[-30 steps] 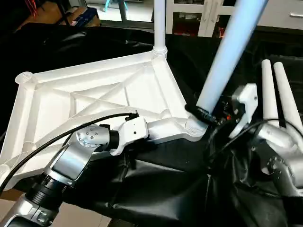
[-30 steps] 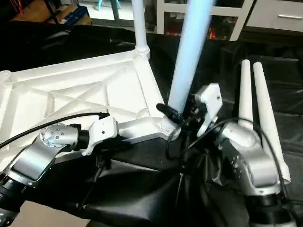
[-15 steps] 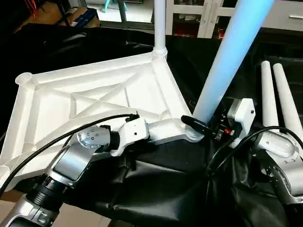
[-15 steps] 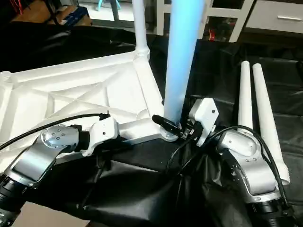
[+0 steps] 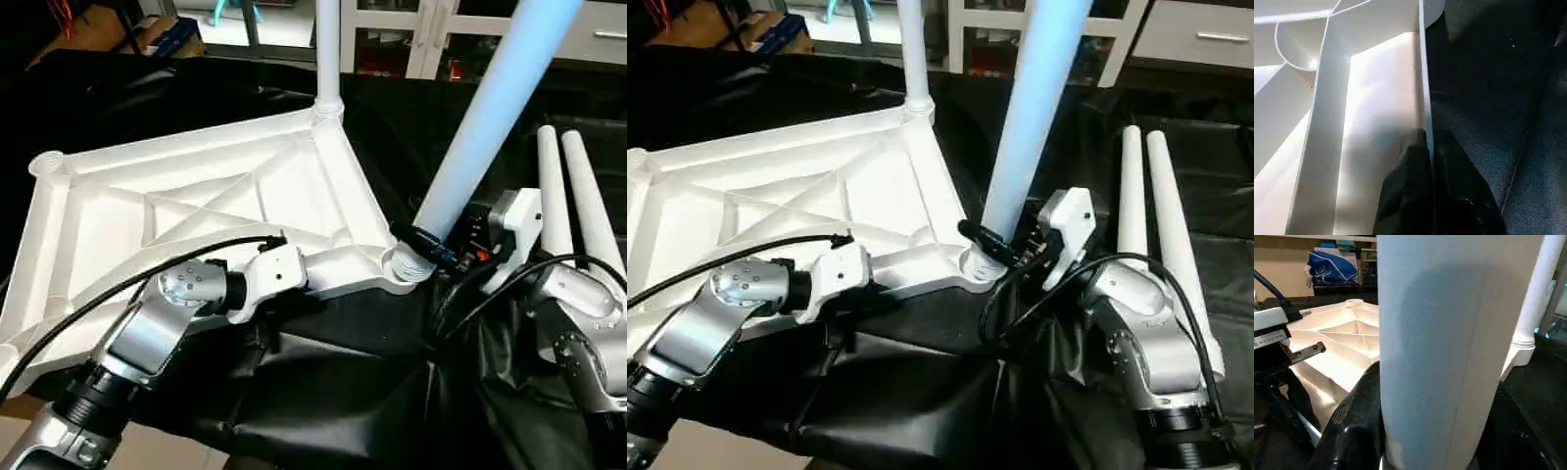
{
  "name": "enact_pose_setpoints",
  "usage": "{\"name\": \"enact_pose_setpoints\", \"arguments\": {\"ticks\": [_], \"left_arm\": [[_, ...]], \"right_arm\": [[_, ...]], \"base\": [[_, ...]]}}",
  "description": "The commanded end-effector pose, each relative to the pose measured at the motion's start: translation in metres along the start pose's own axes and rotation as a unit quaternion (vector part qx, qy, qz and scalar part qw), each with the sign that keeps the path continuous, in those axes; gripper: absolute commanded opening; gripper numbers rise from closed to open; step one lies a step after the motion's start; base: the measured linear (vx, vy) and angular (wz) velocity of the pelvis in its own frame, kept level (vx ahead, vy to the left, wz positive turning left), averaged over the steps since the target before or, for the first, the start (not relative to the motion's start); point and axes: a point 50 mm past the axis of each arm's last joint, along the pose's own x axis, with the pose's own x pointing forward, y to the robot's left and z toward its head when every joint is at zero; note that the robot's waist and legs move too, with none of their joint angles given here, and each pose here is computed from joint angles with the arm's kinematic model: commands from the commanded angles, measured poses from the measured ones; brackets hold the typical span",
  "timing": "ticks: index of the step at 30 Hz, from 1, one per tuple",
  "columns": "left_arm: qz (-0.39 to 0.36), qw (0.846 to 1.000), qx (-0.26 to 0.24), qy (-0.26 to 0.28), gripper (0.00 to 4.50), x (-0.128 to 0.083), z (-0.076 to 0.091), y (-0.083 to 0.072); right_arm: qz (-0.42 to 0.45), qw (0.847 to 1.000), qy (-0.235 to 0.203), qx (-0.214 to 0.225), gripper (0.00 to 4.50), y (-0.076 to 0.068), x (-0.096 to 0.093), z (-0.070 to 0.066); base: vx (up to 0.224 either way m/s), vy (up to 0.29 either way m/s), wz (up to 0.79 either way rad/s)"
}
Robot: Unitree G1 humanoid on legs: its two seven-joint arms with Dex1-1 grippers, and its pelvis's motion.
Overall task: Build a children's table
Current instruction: Insert table leg to table base
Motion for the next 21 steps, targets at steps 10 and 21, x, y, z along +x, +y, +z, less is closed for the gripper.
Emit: {"name": "enact_pose_setpoints", "arguments": {"ticks": [10,21], "left_arm": [[-0.007,0.999,-0.038,0.021,0.0,0.008,-0.02,-0.01],[-0.008,0.999,-0.037,0.023,0.0,0.006,-0.02,-0.01]], "right_arm": [[0.026,0.999,0.03,0.008,1.82,0.006,0.004,-0.013],[0.067,0.997,0.041,-0.009,1.82,0.013,0.011,-0.016]], "base": [[0.0,0.0,0.0],[0.0,0.0,0.0]]}}
